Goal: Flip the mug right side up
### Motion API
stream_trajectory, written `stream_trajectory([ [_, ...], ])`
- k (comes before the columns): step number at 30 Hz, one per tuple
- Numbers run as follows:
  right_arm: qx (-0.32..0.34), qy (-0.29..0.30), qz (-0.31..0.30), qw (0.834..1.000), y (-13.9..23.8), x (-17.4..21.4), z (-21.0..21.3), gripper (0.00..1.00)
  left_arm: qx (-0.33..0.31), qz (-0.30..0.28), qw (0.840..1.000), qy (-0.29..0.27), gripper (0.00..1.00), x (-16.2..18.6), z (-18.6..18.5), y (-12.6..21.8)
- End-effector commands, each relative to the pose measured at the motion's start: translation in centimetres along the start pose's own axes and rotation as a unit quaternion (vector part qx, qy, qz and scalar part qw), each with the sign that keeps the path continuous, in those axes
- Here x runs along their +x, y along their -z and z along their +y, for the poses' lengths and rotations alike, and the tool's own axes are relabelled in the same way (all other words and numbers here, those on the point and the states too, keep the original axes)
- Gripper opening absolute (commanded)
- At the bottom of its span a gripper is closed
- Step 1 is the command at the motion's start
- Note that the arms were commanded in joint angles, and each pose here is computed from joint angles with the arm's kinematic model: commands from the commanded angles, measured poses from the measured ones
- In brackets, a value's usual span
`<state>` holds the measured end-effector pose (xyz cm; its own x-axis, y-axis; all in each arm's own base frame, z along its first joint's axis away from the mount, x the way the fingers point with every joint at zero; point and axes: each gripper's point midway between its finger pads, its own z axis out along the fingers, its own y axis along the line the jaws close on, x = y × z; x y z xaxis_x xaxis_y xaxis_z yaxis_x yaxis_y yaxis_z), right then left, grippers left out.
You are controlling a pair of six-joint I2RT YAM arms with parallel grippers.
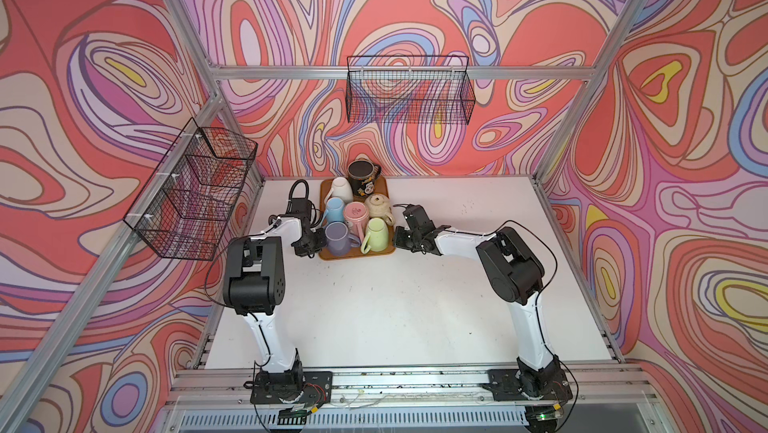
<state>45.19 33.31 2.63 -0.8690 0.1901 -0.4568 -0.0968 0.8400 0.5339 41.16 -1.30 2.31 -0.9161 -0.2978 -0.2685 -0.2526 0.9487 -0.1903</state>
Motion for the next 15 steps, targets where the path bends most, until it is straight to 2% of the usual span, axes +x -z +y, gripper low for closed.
stream_trajectory([
  [1,0.018,0.009,0.040,0.999,-1.7,3.2,-1.3,0.00,0.004,0.046,0.999,0.009,0.00,2.8,-1.4,-0.4],
  [5,0.011,0.013,0.041,0.999,-1.1,3.3,-1.0,0.00,0.002,0.047,0.999,0.009,0.00,3.4,-1.9,0.3],
  [11,0.009,0.021,0.050,0.999,-0.3,3.9,-1.1,0.00,0.018,0.045,0.997,0.055,0.00,5.4,-2.0,-0.3],
  [15,0.012,0.025,0.060,0.998,0.2,4.7,-1.5,0.00,0.002,0.045,0.998,0.048,0.00,6.4,-1.8,-0.5],
])
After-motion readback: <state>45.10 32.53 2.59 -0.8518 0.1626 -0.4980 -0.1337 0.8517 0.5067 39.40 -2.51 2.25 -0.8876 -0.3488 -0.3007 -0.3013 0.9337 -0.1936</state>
